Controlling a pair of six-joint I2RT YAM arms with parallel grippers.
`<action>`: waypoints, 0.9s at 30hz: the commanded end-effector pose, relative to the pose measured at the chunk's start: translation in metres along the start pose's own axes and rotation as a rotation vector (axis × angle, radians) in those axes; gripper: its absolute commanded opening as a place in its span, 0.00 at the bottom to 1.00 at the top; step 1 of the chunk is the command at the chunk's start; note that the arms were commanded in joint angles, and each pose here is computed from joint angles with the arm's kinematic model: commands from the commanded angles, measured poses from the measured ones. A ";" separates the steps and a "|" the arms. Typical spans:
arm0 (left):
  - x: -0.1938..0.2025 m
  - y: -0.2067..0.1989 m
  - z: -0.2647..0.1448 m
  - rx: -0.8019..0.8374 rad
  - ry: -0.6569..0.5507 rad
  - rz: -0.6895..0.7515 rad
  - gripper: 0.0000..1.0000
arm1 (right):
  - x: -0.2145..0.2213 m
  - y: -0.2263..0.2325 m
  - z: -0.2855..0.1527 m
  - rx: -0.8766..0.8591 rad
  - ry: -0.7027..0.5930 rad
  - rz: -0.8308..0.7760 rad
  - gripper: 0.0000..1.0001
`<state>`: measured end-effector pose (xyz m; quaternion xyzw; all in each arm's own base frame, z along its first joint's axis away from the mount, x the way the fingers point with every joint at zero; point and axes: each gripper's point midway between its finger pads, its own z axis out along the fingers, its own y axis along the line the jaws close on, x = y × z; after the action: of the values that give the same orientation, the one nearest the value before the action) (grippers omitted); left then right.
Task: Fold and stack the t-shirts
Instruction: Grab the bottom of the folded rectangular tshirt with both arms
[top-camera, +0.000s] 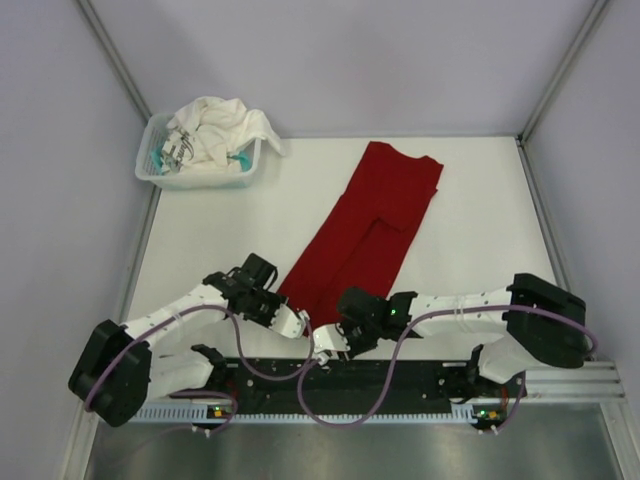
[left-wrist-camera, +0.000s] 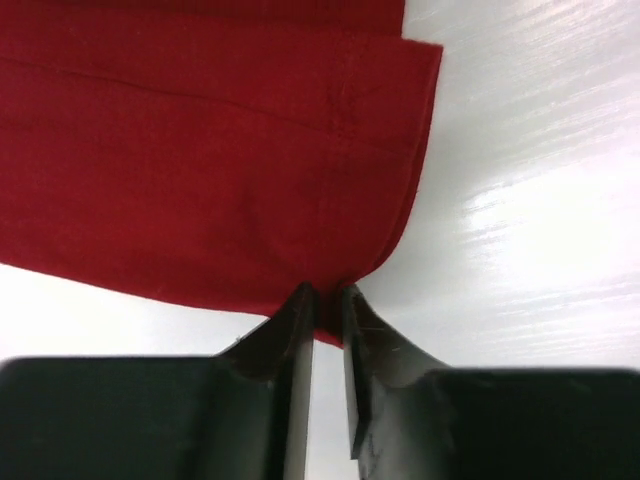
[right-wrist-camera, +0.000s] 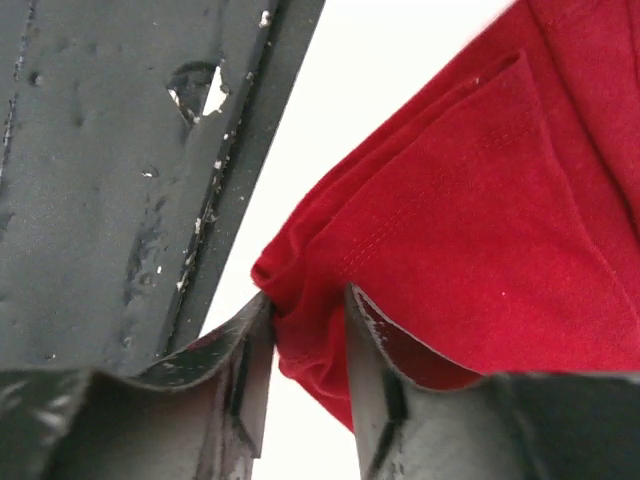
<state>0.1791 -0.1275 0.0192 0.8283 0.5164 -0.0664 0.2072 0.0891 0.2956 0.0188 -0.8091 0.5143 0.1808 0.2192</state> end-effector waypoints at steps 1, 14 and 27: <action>-0.006 -0.010 0.008 0.032 -0.008 -0.014 0.13 | 0.008 -0.002 0.007 0.001 0.056 -0.035 0.18; -0.075 -0.045 -0.015 0.186 -0.148 -0.035 0.00 | -0.001 0.028 -0.038 -0.037 -0.038 -0.012 0.00; -0.116 0.029 -0.053 0.002 -0.157 -0.221 0.00 | 0.001 -0.019 -0.095 0.178 -0.155 0.153 0.00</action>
<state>0.1197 -0.1887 0.0829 0.8070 0.5313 -0.1644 0.1988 0.0835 0.2546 0.0802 -0.7728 0.5331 0.2112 0.2721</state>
